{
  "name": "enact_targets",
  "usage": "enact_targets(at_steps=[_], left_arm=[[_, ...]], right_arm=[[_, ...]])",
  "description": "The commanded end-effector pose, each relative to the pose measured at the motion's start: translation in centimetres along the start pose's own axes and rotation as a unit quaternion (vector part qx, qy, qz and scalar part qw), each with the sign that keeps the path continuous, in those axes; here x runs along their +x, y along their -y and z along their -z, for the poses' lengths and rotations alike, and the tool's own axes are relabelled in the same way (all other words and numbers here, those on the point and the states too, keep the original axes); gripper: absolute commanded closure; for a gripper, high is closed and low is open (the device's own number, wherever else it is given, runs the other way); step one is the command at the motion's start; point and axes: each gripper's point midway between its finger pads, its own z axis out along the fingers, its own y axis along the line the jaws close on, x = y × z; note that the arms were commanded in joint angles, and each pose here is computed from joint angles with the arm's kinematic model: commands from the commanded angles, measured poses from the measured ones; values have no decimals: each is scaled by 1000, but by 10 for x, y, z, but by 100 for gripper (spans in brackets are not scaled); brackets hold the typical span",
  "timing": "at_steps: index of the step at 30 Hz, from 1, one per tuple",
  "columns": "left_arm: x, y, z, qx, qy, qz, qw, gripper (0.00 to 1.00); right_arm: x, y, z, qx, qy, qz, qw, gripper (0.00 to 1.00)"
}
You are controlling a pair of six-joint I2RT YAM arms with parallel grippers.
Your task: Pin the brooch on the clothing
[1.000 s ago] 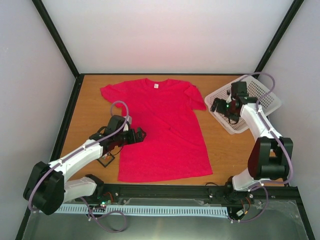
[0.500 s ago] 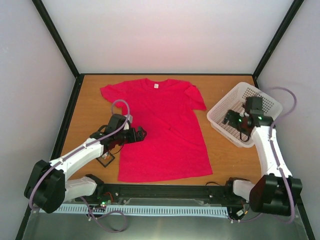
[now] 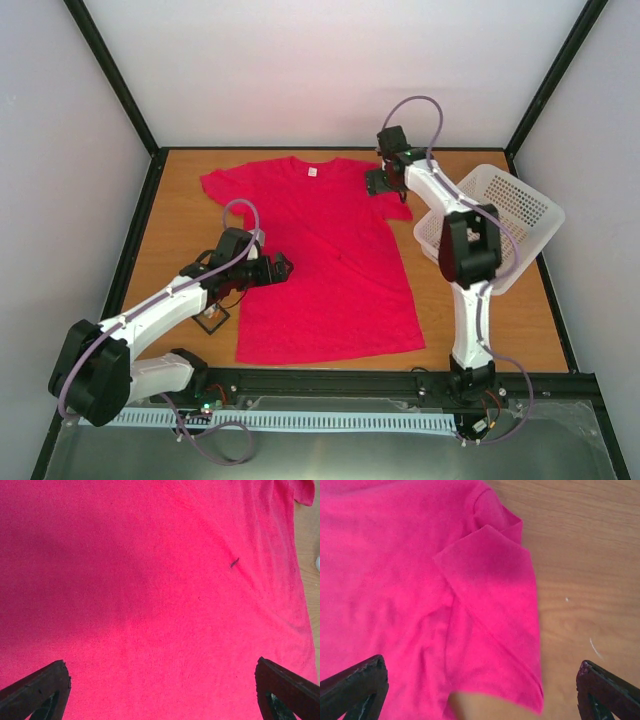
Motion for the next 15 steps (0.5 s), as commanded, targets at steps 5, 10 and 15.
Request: enact_targets(at_steps=[5, 10, 15], left_arm=[[-13, 7, 6, 0, 9, 3, 1000, 0], [-11, 4, 4, -5, 7, 8, 1000, 0], [-10, 4, 4, -4, 3, 9, 1000, 0]], right_arm=[[-35, -12, -65, 59, -2, 97, 994, 4], [-28, -6, -95, 95, -14, 109, 989, 12], [-20, 6, -113, 132, -25, 119, 984, 21]])
